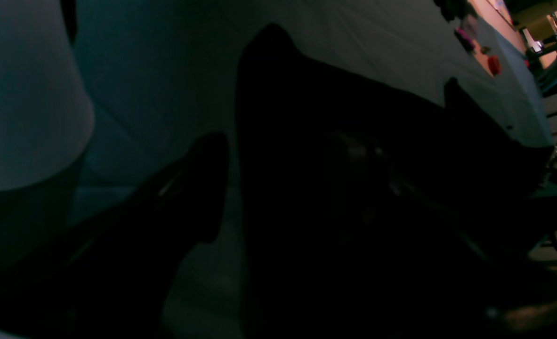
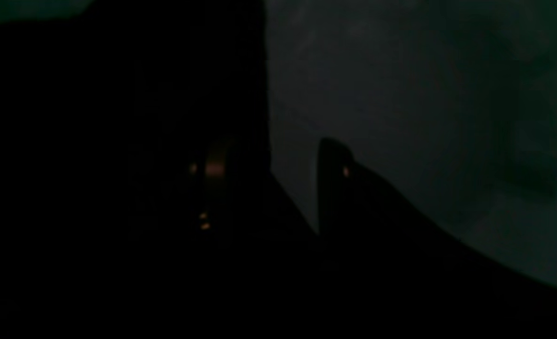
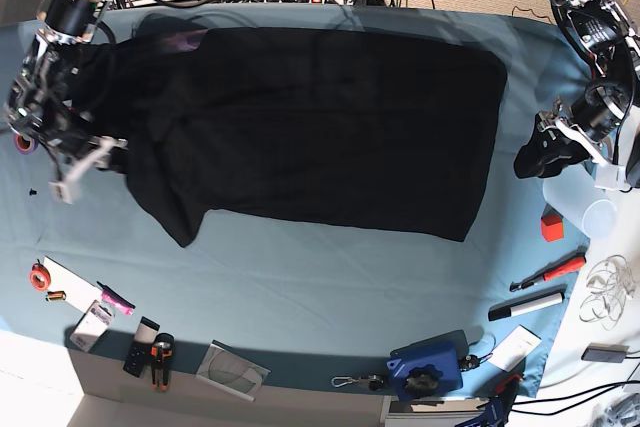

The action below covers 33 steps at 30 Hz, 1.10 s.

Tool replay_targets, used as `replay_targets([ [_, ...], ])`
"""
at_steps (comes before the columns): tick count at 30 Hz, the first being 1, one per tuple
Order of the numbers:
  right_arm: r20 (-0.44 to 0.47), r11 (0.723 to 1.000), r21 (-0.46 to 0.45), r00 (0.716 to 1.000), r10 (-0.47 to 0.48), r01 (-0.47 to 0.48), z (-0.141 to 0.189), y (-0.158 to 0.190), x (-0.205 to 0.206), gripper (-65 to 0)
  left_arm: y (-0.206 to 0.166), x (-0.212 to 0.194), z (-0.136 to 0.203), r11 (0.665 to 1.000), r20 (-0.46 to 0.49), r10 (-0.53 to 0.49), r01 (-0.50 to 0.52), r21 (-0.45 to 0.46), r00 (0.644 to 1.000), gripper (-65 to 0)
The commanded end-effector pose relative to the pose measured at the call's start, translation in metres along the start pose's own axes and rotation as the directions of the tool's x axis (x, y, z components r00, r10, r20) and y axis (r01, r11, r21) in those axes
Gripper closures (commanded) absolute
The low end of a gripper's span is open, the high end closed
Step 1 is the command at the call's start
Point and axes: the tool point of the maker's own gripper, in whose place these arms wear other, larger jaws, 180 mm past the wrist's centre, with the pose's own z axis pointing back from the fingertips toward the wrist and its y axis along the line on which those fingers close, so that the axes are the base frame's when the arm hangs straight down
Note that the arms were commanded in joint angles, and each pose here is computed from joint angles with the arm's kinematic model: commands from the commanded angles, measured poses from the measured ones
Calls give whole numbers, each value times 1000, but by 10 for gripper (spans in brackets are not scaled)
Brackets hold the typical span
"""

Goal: Layout the t-shirt on the table in an organized manner, then fold the t-shirt properly
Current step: 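Lower the right gripper to the t-shirt's hem corner and grasp it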

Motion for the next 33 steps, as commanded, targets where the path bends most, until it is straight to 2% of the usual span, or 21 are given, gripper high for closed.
replay_targets([
  [1,66,999,-2,997,32,-32,7,-2,26,-255,-5,17,3,1000,49,-26,27,-16,998,-337],
  [4,73,999,11,996,52,-53,4,5,35,-243,-5,17,2,1000,50,-26,26,-16,998,-337],
  [8,61,998,13,996,61,-62,3,8,42,-33,-5,16,2,1000,52,-22,23,-19,998,-337],
  [9,56,998,14,996,63,-64,3,8,43,0,-5,16,2,1000,51,-22,23,-19,998,-337],
  [13,84,997,23,994,72,-74,3,14,52,0,-6,16,2,1000,52,-22,23,-19,998,-337],
  [17,186,987,48,972,144,-156,18,37,83,0,-6,16,2,1000,52,-22,23,-19,998,-337],
  [19,254,971,36,942,221,-237,31,53,103,0,-5,16,2,1000,51,-22,23,-19,998,-337],
  [22,355,939,-5,878,322,-343,55,78,132,0,-5,16,2,1000,51,-22,23,-19,998,-337],
  [24,381,916,-56,839,388,-398,69,87,144,0,-5,16,2,1000,51,-22,23,-19,998,-337],
  [26,383,898,-97,817,431,-429,76,90,149,0,-5,16,2,1000,51,-22,23,-19,998,-337],
  [29,362,891,-127,816,450,-435,76,85,148,0,-6,16,2,1000,52,-22,23,-19,998,-337],
  [33,308,895,-213,842,443,-393,75,65,146,0,-17,13,-13,998,37,-48,50,-47,998,-334],
])
